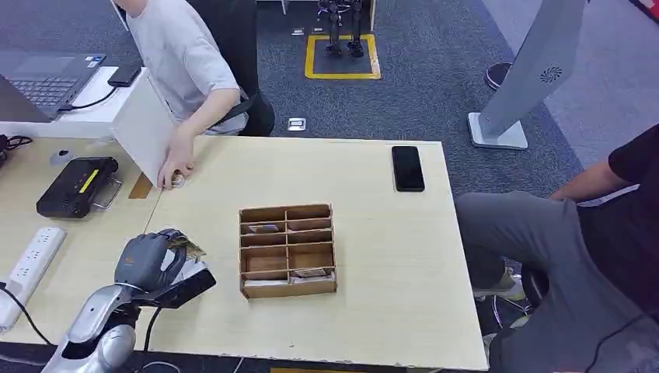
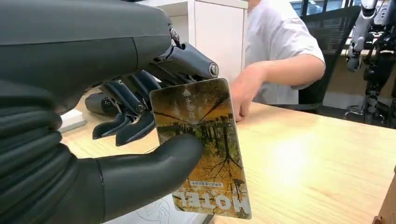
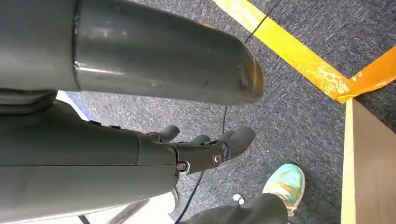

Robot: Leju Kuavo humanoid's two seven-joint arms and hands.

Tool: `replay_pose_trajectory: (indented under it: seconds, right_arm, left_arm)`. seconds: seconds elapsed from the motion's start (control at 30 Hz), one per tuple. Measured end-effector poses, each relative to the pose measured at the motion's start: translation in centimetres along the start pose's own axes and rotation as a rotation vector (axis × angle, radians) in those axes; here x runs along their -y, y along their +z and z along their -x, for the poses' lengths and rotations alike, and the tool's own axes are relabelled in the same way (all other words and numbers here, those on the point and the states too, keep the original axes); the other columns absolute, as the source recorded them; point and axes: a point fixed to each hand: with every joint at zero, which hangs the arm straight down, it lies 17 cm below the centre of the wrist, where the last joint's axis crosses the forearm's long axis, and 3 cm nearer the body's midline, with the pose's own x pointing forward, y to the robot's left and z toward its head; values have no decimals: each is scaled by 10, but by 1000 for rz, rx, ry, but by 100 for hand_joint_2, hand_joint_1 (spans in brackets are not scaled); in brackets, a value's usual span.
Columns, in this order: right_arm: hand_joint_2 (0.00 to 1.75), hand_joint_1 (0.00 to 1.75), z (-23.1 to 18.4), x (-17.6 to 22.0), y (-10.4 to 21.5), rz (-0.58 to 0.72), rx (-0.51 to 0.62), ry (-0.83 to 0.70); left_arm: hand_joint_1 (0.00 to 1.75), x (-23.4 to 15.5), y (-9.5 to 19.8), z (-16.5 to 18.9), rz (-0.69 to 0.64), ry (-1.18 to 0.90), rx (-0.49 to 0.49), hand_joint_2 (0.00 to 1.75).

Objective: Pass the card to the sensor for recognition and then transmit it.

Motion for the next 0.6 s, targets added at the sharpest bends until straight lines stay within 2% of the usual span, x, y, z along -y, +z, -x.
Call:
replay_pose_trajectory:
  seconds: [0.23,0.6]
  right_arm:
    - [0,0,0,0,0,1,3,-1]
    - [0,0,3,-1,1,9,-5,-6]
  left_arm:
    - [175,-2,0,4,-11,-29,-15,175]
    - [175,-5,9,56,-26,-54,-133,175]
